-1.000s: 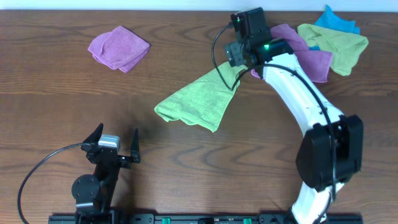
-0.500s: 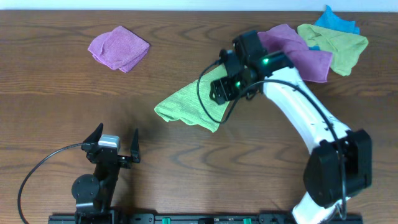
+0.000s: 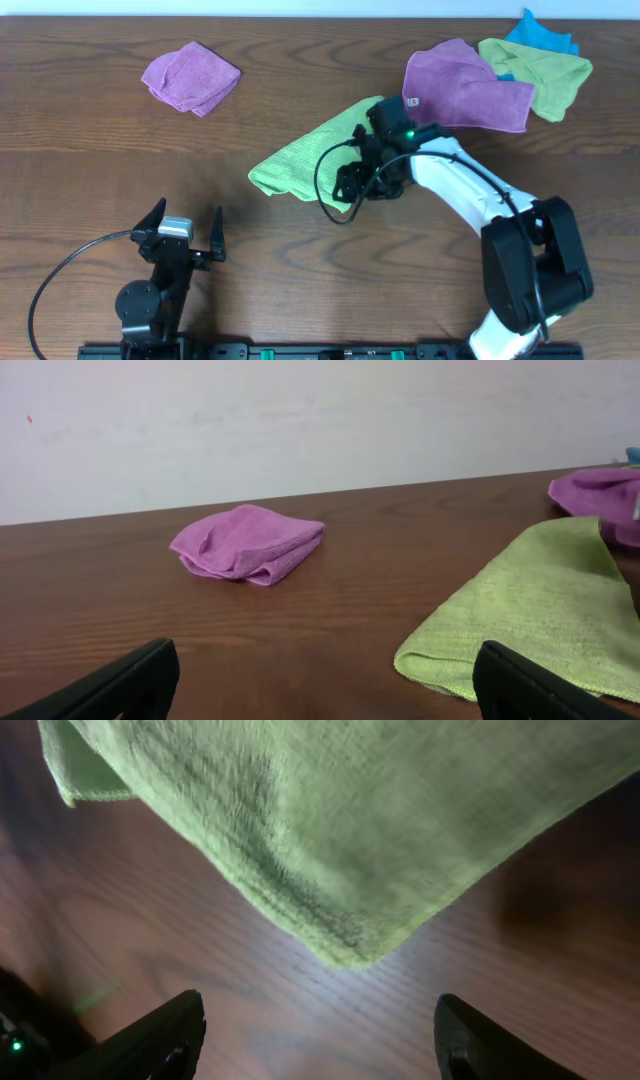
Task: Fold the cloth
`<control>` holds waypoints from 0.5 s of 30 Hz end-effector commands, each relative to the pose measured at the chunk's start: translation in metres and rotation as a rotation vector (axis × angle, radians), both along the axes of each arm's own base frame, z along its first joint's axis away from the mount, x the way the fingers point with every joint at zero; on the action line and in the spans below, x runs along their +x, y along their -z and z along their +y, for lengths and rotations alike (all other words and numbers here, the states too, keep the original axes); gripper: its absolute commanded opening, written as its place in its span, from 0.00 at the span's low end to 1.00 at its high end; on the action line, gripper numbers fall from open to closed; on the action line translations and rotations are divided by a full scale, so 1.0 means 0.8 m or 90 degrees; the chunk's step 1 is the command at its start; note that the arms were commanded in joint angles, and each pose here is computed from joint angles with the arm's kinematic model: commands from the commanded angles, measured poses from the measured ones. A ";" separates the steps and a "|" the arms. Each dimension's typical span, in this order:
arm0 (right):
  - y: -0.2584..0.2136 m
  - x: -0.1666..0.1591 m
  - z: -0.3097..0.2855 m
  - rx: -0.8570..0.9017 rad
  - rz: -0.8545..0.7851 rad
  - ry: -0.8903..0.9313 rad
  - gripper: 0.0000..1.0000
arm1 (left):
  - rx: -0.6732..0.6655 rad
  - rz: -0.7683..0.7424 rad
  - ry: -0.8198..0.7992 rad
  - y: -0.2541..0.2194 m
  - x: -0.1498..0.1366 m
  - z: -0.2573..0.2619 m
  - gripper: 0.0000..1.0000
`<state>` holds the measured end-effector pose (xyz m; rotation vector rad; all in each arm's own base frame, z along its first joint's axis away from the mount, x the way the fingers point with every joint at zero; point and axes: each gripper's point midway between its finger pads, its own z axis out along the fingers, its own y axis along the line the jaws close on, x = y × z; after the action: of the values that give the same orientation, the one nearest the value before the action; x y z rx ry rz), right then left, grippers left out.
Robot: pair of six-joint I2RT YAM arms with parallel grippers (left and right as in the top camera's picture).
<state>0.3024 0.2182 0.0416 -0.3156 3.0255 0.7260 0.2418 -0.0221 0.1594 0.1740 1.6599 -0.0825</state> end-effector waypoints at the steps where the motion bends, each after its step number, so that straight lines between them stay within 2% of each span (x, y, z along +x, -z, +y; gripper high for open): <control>1: 0.006 -0.012 0.013 0.012 0.019 0.003 0.74 | 0.009 0.023 0.003 0.022 0.001 -0.001 0.95; 15: 0.041 -0.010 0.025 -0.010 0.013 -0.015 0.73 | 0.009 0.023 0.003 0.022 0.001 -0.001 0.95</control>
<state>0.2976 0.2391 0.0181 -0.3633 3.0261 0.7426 0.2418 -0.0221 0.1594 0.1740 1.6599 -0.0825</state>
